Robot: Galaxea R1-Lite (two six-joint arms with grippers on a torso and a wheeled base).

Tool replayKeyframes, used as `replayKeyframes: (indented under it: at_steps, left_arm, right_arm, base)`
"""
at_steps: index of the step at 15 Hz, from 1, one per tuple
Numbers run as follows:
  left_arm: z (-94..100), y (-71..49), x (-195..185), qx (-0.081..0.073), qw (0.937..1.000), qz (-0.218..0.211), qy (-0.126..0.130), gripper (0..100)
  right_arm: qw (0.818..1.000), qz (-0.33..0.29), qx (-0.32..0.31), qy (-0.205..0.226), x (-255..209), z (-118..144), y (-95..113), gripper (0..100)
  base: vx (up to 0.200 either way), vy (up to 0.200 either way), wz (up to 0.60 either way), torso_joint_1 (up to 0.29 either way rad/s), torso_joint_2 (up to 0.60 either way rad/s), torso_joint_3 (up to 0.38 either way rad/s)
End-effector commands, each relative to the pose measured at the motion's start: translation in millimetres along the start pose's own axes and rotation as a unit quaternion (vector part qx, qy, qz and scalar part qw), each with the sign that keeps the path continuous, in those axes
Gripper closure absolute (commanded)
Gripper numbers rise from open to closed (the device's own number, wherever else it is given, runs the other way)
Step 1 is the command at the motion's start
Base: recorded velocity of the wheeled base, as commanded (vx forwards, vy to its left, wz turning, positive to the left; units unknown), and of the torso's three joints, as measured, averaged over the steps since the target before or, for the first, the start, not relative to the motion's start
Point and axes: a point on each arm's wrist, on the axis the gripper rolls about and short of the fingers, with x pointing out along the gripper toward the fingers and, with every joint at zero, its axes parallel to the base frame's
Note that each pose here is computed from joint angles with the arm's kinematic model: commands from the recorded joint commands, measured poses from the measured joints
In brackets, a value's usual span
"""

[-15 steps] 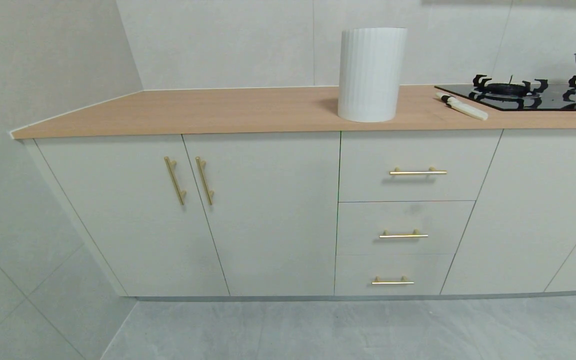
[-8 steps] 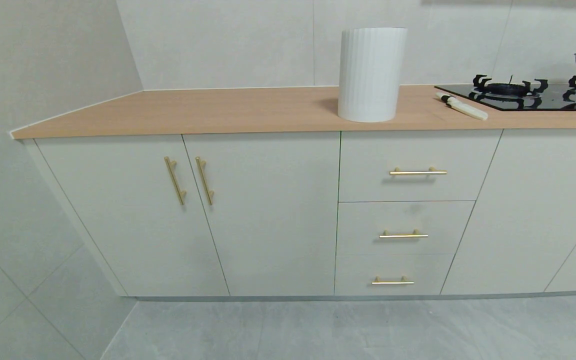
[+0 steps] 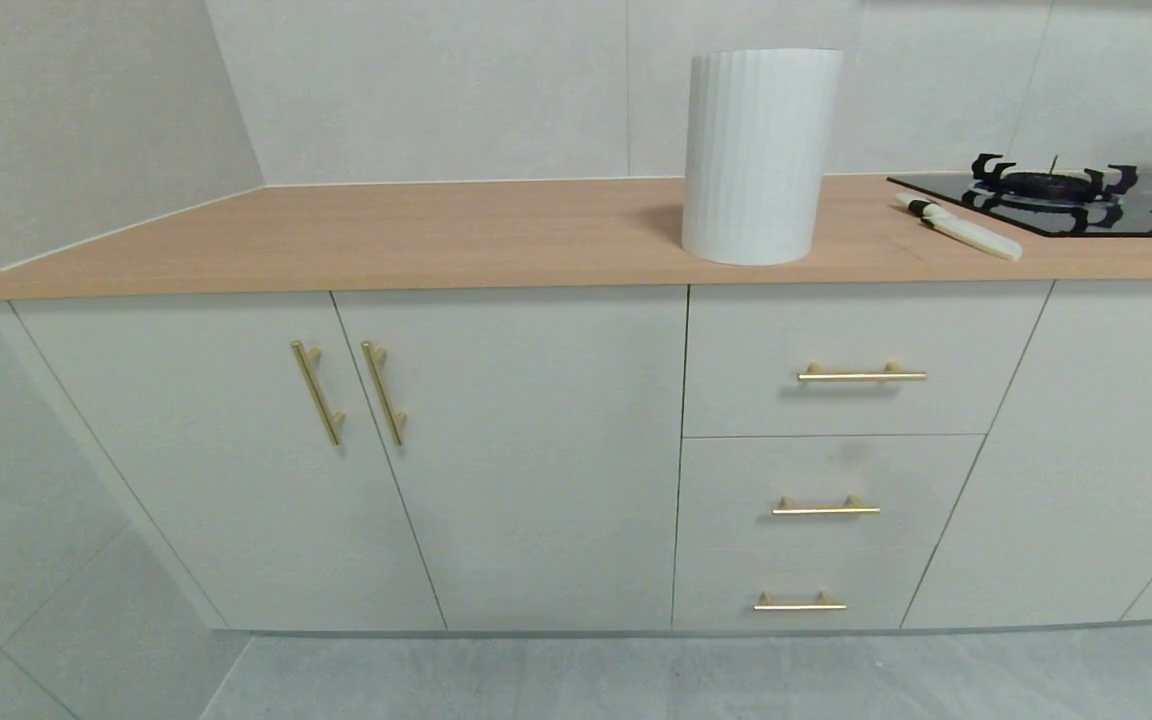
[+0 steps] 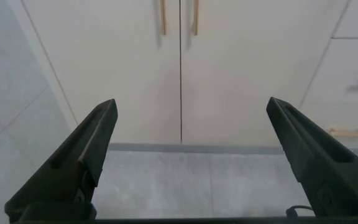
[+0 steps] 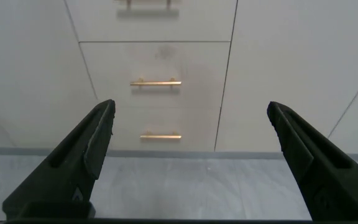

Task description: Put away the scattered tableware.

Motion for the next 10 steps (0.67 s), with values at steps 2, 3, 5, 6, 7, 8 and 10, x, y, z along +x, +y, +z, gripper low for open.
replayKeyframes:
  at_steps: [2,3,5,6,7,8,10]
  left_arm:
    - [0.1,0.0,0.1,-0.001,1.0000,0.000,0.000,0]
    - [0.1,0.0,0.1,0.000,1.0000,0.000,0.000,0]
    - [0.1,0.0,0.1,-0.001,1.0000,0.000,0.000,0]
    - [0.1,0.0,0.1,-0.001,1.0000,0.000,0.000,0]
    - [0.1,0.0,0.1,-0.001,1.0000,0.000,0.000,0]
    - [0.1,0.0,0.1,-0.001,1.0000,0.000,0.000,0]
    - [0.1,0.0,0.1,-0.001,1.0000,0.000,0.000,0]
  right_arm:
    - [1.000,0.000,0.000,0.001,0.2,0.1,0.0,0]
    - [1.000,0.001,0.000,0.001,0.2,0.1,0.0,0]
    - [1.000,0.001,0.000,0.001,0.2,0.1,0.0,0]
    - [1.000,0.001,0.000,0.001,0.2,0.1,0.0,0]
    - [1.000,0.000,0.000,0.001,0.2,0.1,0.0,0]
    - [1.000,0.000,0.000,0.001,0.2,0.1,0.0,0]
    - [1.000,0.000,-0.001,0.001,0.2,0.1,0.0,0]
  base:
    - [0.200,0.000,0.00,0.002,0.00,0.002]
    - [0.200,0.000,0.00,0.002,0.00,0.002]
    - [0.200,0.000,0.00,0.000,0.00,0.000]
    - [0.200,0.000,0.00,0.002,0.00,0.002]
    - [0.200,0.000,0.00,0.002,0.00,0.002]
    - [0.200,0.000,0.00,-0.002,0.00,0.002]
    - [0.200,0.000,0.00,0.002,0.00,0.005]
